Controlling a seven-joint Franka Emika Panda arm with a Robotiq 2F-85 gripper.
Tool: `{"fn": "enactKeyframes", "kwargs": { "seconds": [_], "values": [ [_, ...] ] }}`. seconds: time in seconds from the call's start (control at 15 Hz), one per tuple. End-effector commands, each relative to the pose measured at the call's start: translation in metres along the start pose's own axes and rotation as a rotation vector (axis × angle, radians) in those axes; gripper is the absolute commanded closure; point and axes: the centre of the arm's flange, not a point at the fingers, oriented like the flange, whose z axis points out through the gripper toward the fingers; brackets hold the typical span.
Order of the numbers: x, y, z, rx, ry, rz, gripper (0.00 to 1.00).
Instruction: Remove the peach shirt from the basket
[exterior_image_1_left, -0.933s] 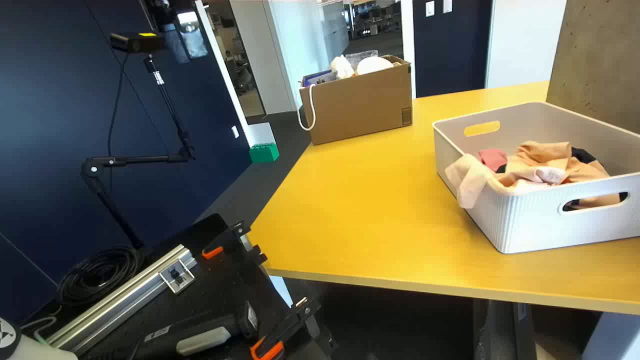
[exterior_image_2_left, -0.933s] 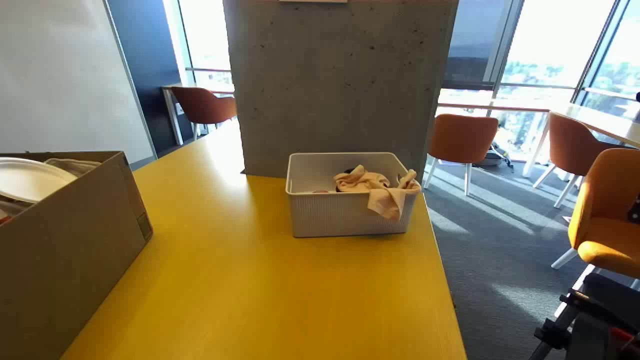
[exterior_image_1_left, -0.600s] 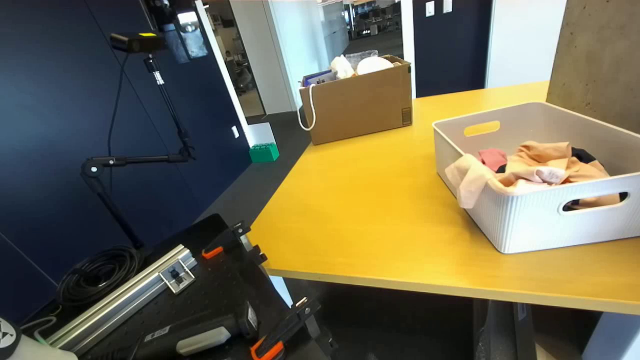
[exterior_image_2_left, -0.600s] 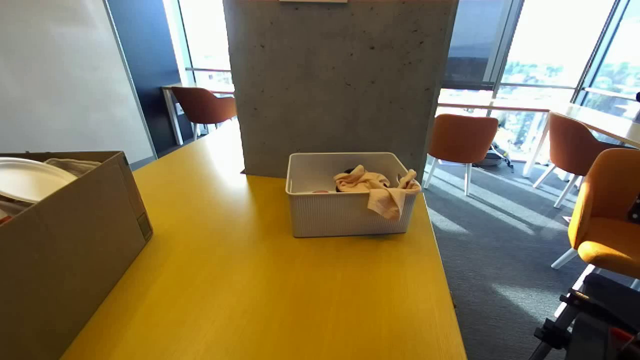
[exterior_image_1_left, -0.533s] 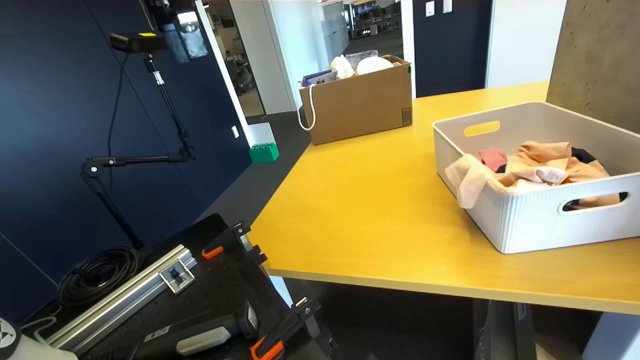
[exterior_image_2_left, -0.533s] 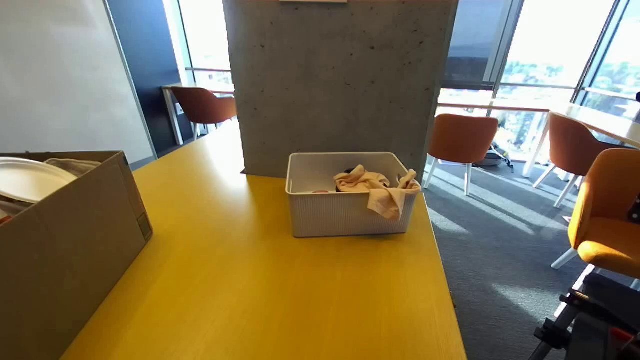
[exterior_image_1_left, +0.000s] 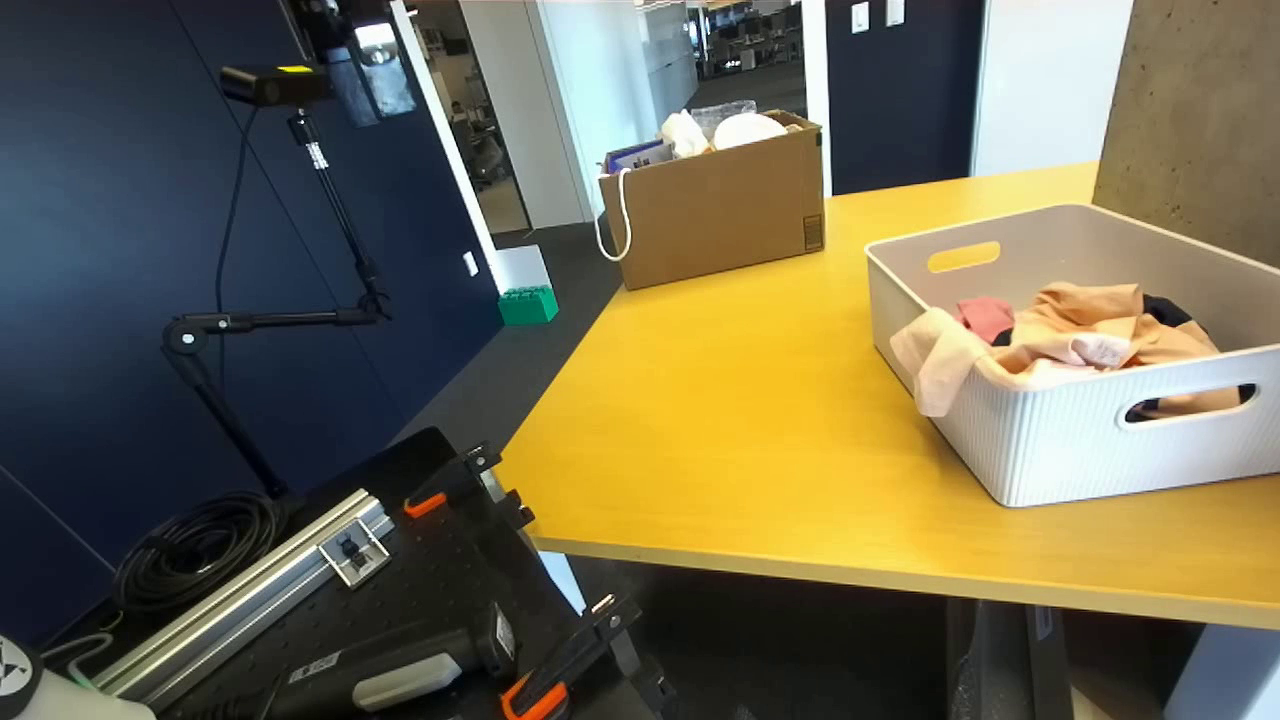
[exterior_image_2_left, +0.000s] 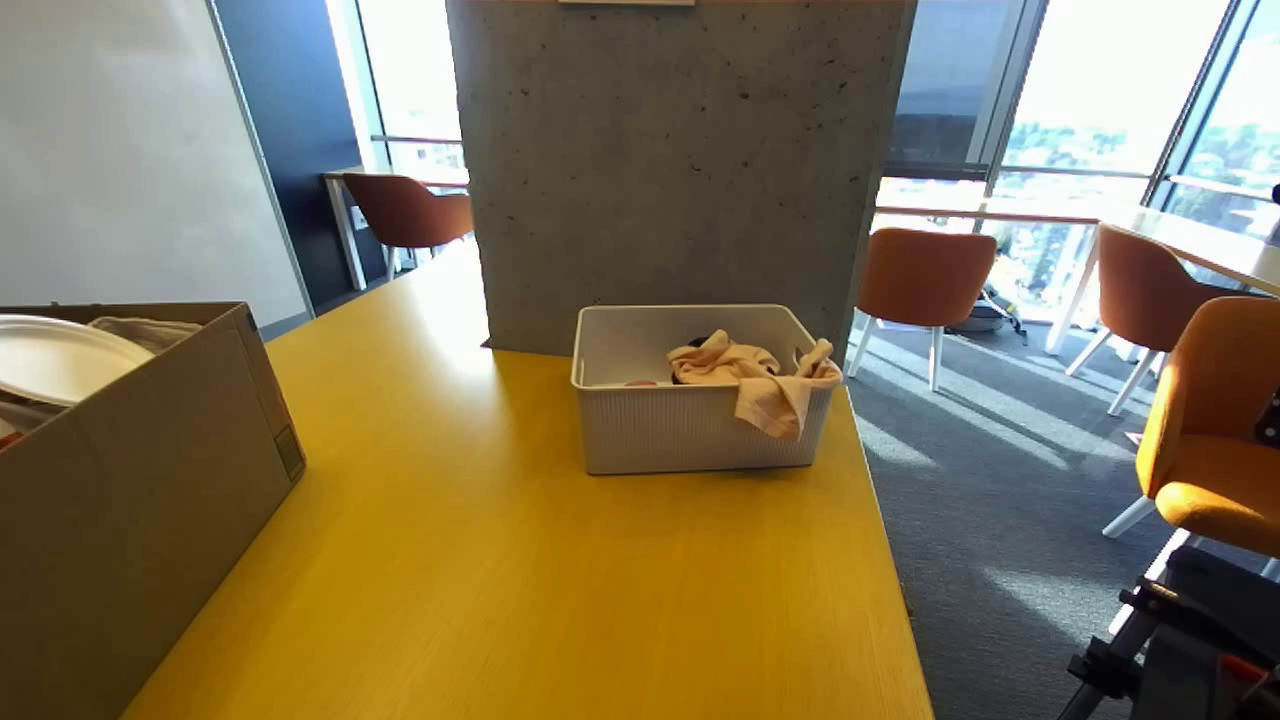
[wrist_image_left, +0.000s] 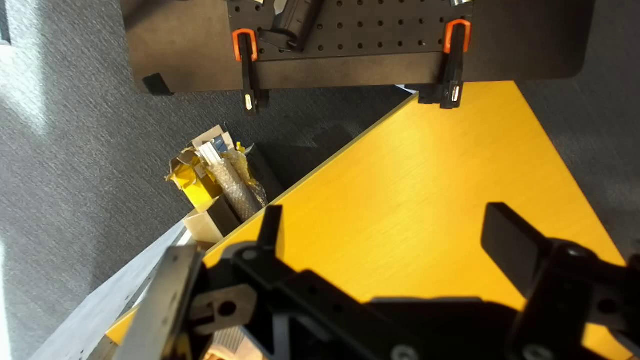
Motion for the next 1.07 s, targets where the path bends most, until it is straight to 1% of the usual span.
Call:
{"fn": "enactKeyframes", "kwargs": {
  "seconds": [0.0, 0.13, 0.2, 0.27, 0.4, 0.47, 0.53, 0.67, 0.8, 0.87, 0.93, 1.0],
  "values": [
    [0.000, 0.000, 0.000, 0.000, 0.000, 0.000, 0.00],
    [0.000, 0.000, 0.000, 0.000, 0.000, 0.000, 0.00],
    [-0.012, -0.007, -0.001, -0.042, -0.010, -0.021, 0.00],
    [-0.013, -0.006, -0.011, -0.053, -0.025, -0.018, 0.00],
    [-0.003, 0.013, -0.050, -0.061, -0.057, -0.013, 0.00],
    [0.005, 0.038, -0.075, -0.099, -0.053, -0.005, 0.00],
    [0.008, 0.052, -0.088, -0.119, -0.048, 0.008, 0.00],
    [0.014, 0.093, -0.117, -0.141, -0.038, 0.017, 0.00],
    [0.030, 0.144, -0.129, -0.145, -0.002, -0.027, 0.00],
    [0.045, 0.165, -0.114, -0.155, 0.029, -0.056, 0.00],
    [0.054, 0.184, -0.114, -0.158, 0.048, -0.071, 0.00],
    [0.070, 0.198, -0.101, -0.164, 0.086, -0.097, 0.00]
  ]
}}
